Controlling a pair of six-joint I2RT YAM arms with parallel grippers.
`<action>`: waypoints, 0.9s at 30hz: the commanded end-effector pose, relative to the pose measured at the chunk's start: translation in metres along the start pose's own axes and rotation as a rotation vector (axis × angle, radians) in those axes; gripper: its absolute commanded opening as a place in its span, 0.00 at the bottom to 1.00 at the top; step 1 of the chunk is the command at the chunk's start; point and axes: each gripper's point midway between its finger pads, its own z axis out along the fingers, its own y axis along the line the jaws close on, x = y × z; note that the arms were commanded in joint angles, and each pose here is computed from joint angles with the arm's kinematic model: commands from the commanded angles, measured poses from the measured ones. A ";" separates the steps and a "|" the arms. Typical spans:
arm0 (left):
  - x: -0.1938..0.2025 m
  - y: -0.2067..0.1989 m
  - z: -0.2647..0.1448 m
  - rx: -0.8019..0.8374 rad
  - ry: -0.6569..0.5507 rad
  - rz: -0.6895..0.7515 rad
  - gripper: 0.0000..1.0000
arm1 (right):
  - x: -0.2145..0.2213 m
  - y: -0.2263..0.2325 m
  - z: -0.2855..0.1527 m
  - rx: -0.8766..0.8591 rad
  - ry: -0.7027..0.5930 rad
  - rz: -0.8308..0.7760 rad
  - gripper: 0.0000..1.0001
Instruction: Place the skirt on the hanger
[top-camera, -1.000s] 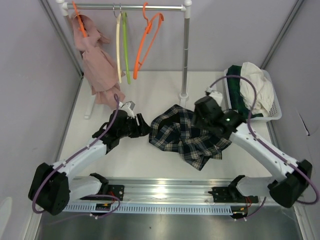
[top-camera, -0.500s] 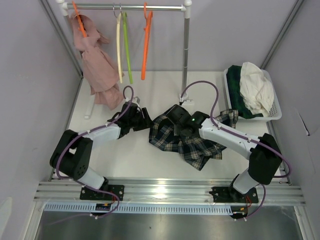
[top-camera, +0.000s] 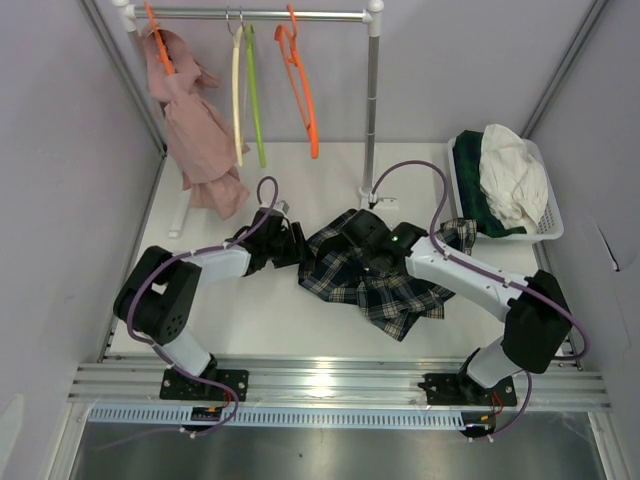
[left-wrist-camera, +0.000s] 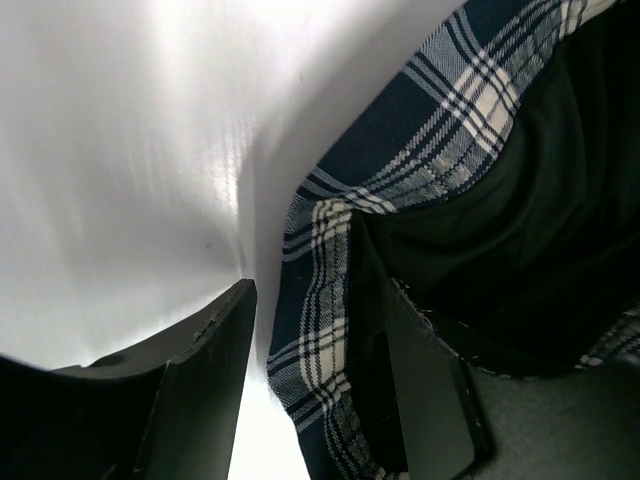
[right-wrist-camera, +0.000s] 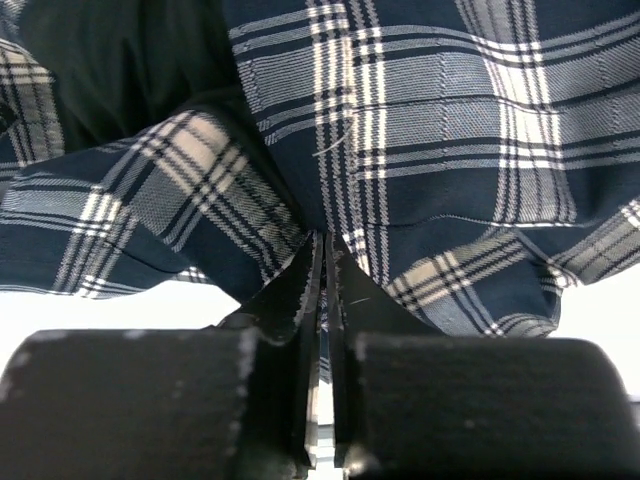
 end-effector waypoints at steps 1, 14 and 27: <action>-0.010 -0.015 0.002 0.043 -0.032 0.013 0.59 | -0.013 -0.023 -0.014 0.028 -0.050 0.038 0.00; -0.001 -0.027 -0.003 0.073 -0.010 0.033 0.35 | 0.001 -0.050 -0.051 -0.013 -0.059 0.069 0.00; -0.006 -0.031 -0.053 0.060 -0.053 0.066 0.60 | 0.080 -0.022 -0.066 -0.121 0.050 0.056 0.00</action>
